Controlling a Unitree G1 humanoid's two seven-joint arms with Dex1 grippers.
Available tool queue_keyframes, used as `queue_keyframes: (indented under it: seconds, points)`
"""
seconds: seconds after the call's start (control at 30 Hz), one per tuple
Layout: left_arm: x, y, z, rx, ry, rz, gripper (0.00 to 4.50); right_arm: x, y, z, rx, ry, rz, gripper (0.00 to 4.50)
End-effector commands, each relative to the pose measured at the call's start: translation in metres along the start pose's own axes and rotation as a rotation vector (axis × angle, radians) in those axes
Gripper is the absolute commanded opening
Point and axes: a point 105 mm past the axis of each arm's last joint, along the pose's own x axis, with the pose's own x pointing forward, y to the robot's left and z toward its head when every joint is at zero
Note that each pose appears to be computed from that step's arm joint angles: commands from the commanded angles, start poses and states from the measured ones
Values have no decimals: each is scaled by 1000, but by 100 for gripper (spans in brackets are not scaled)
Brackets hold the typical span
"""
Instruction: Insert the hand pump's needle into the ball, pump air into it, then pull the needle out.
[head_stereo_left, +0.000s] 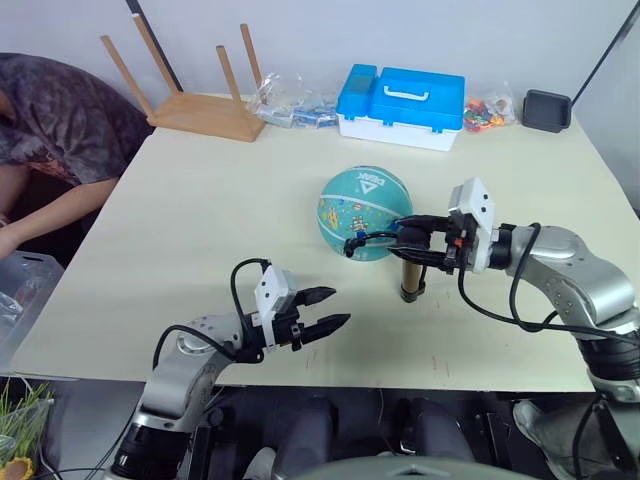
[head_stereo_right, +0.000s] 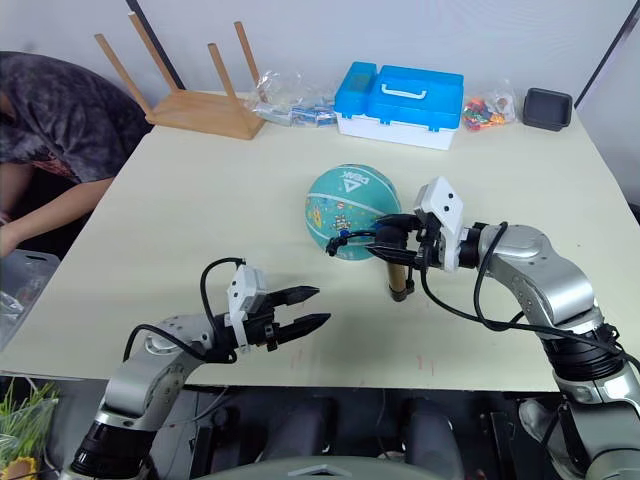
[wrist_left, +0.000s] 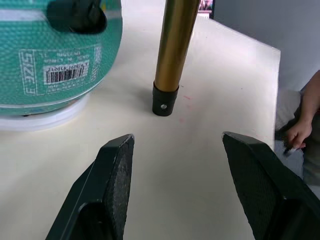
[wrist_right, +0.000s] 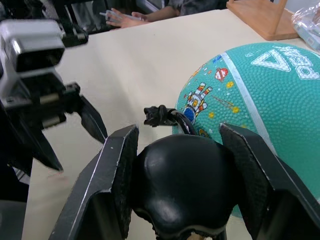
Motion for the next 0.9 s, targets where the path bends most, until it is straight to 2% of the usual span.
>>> queue_keyframes:
  seconds: [0.03, 0.13, 0.3, 0.43, 0.53, 0.77, 0.9]
  points:
    - [-22, -8, 24, -15, -40, -18, 297, -21, -14, -19, 41, 142, -89, 207]
    - [-31, -12, 34, -37, -50, -26, 297, -27, -13, -7, 19, 138, -85, 207]
    - [-20, -17, 29, -37, -47, -40, 297, -35, -13, 16, -19, 127, -79, 207]
    - [-42, -14, 52, 25, -33, -37, 297, -38, -12, 29, -72, 140, -66, 207]
    - [-47, -14, 58, 34, -22, -32, 297, -38, -11, 40, -114, 150, -56, 207]
    - [-51, -12, 65, 71, -36, -8, 297, -42, -5, 52, -275, 254, -18, 207]
    - [-50, -14, 71, 96, -69, -9, 297, -40, 2, 50, -396, 326, 26, 207]
